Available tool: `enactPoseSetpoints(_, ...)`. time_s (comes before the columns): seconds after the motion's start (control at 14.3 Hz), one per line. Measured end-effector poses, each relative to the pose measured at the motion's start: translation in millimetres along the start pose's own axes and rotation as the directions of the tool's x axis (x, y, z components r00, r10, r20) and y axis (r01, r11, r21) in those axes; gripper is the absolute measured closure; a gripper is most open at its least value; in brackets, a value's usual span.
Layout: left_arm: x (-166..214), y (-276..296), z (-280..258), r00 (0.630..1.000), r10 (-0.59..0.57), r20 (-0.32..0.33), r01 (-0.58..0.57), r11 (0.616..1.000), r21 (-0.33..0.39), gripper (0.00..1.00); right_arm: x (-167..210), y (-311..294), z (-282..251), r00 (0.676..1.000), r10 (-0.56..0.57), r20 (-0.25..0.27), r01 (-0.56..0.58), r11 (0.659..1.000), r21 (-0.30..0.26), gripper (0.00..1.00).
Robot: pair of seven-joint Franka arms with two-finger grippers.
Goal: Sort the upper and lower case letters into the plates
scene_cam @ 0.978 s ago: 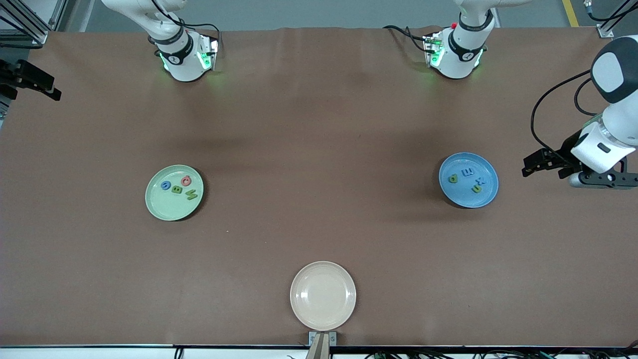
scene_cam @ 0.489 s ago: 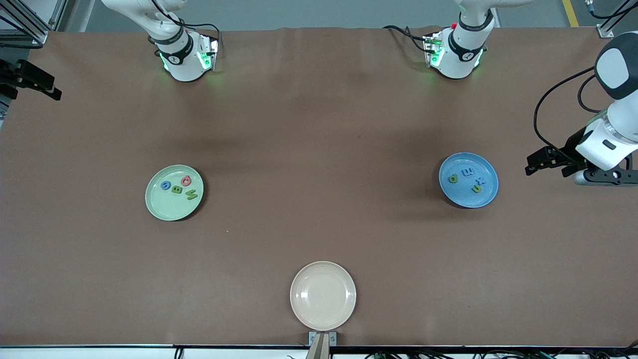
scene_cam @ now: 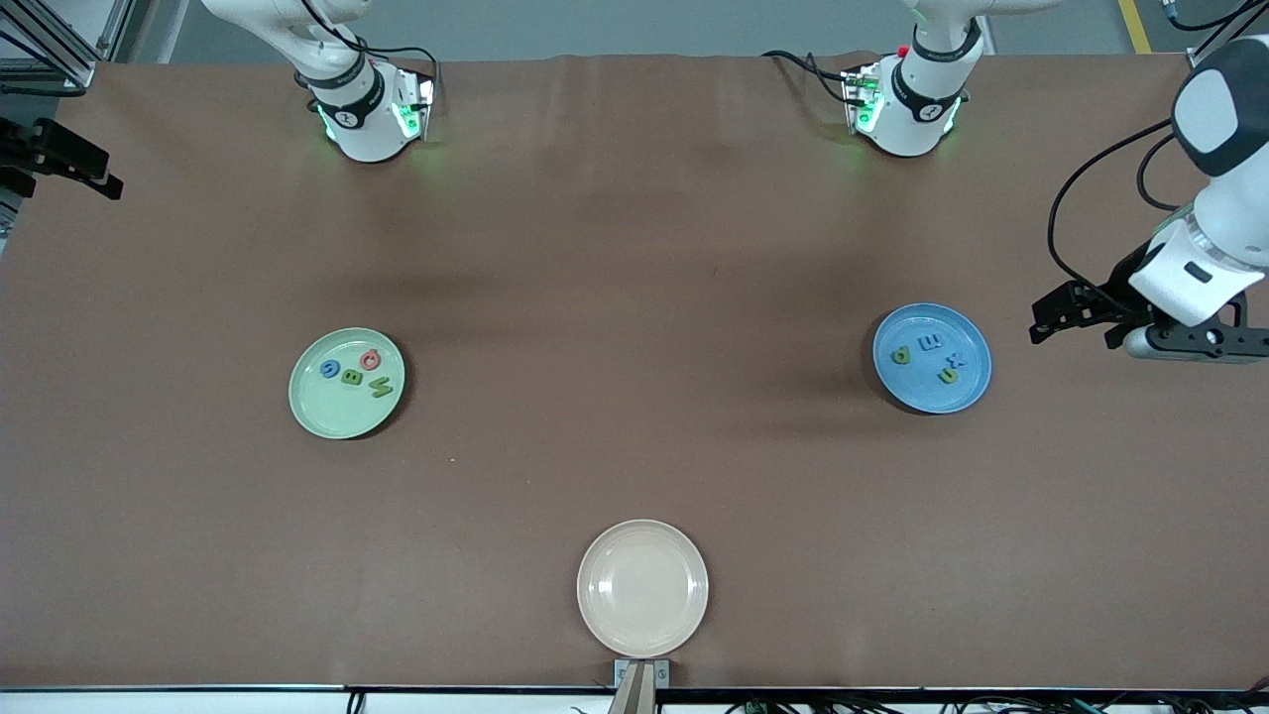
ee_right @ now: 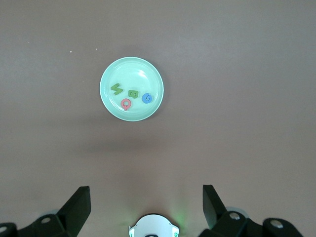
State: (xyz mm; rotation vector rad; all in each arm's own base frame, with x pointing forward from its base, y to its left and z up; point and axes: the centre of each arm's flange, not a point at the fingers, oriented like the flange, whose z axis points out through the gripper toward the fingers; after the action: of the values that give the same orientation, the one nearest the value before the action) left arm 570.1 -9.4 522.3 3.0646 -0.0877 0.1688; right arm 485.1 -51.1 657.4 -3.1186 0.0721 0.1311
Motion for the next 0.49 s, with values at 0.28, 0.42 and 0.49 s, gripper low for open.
enactPoseSetpoints(0.28,2.3,-3.1,-50.8,1.0,-0.004,-0.008,0.004,1.0,-0.001,0.0,0.2,-4.8,-0.1,1.0,-0.009,0.0,0.009,1.0,-0.002,0.0)
enactPoseSetpoints(0.42,5.2,-5.7,-69.7,0.999,-0.008,-0.034,0.008,1.0,0.0,0.0,0.2,-5.1,-0.1,1.0,-0.009,0.0,0.009,1.0,-0.002,0.0)
enactPoseSetpoints(0.49,6.0,-7.0,-77.0,0.999,-0.01,-0.042,0.01,1.0,0.001,0.0,0.2,-5.1,-0.1,1.0,-0.009,0.0,0.009,1.0,-0.003,0.0)
